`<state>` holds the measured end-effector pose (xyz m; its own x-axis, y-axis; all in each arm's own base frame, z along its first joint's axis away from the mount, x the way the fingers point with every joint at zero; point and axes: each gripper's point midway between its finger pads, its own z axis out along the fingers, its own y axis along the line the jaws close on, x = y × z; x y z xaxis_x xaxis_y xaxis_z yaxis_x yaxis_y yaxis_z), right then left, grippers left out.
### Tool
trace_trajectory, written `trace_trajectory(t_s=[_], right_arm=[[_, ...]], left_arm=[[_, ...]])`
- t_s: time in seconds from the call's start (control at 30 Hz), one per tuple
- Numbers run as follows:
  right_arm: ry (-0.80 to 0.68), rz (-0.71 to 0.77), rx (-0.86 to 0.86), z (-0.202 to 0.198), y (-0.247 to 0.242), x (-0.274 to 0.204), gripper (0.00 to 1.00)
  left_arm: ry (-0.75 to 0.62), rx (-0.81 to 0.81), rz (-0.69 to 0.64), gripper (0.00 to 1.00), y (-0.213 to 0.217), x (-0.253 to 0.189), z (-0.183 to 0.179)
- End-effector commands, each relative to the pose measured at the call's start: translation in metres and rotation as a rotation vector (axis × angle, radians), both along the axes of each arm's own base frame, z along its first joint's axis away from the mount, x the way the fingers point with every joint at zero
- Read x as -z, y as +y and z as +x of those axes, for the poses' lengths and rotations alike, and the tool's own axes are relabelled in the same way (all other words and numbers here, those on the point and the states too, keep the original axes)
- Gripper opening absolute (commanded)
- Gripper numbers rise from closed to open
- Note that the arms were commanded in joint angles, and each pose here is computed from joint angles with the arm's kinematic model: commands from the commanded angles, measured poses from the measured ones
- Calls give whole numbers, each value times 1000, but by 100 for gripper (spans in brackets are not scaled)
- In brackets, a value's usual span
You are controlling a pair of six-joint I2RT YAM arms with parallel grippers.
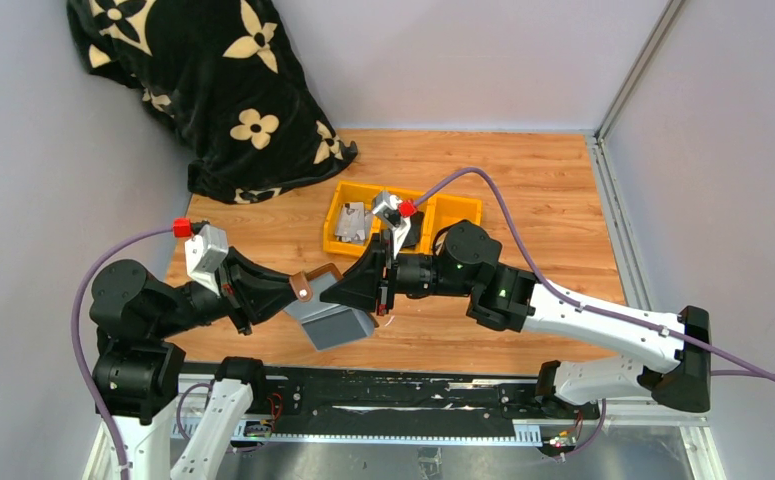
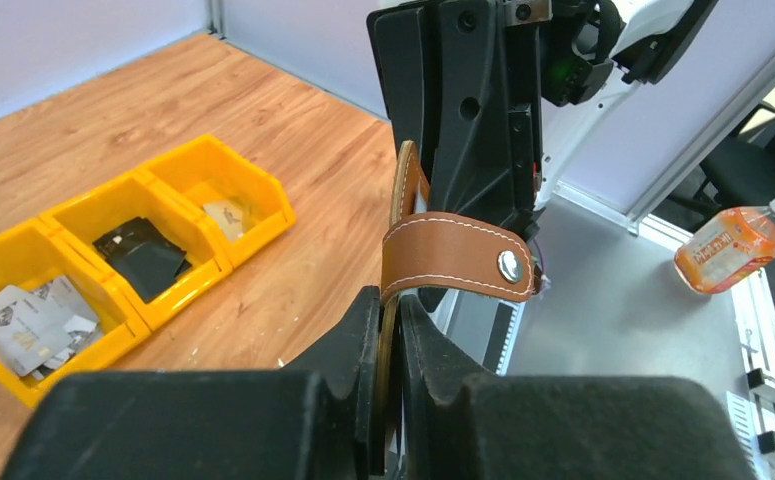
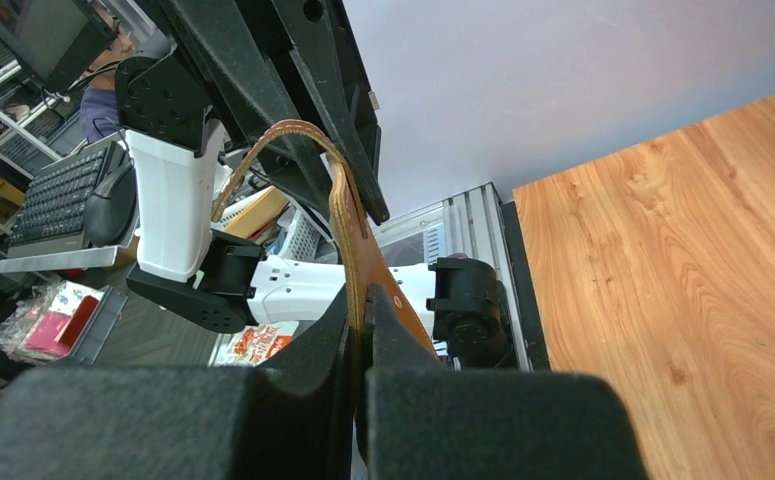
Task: Take the credit cards out of the card holder
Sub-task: Open the card holder at the center of the board.
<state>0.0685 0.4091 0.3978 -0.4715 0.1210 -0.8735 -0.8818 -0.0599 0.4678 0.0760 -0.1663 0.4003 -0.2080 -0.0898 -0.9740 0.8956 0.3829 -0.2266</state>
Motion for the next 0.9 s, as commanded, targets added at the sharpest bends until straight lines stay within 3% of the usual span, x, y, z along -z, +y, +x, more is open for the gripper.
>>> trace_trajectory(t_s=[0.0,0.07,0.13,0.17,0.2,0.3,0.37,0.57,0.87], right_arm=[[-23,86,-26,-6,-4,-32,0],[-23,92,-30,-6,-3,-33,0],[-22,96,-48,-9,-3,-33,0],[-26,99,-65,-12,-3,-32,1],[-27,99,-80,-15,-4,-31,8],[-44,111,-144,-26,-7,-24,42],[-77,124,-219,-40,-14,-16,50],[-130,155,-330,-64,-36,8,54],[-207,162,-249,-61,-56,17,52]], left_arm=[[18,11,9,12,-1,8,1],[13,13,14,10,0,12,1],[-6,-4,20,0,1,13,2],[-6,-12,21,0,1,13,4],[-5,-12,20,0,1,11,5],[4,-9,16,0,1,0,9],[-4,-13,10,0,0,-16,13],[11,-4,-36,0,-2,-53,18],[41,22,-152,0,-7,-79,12]])
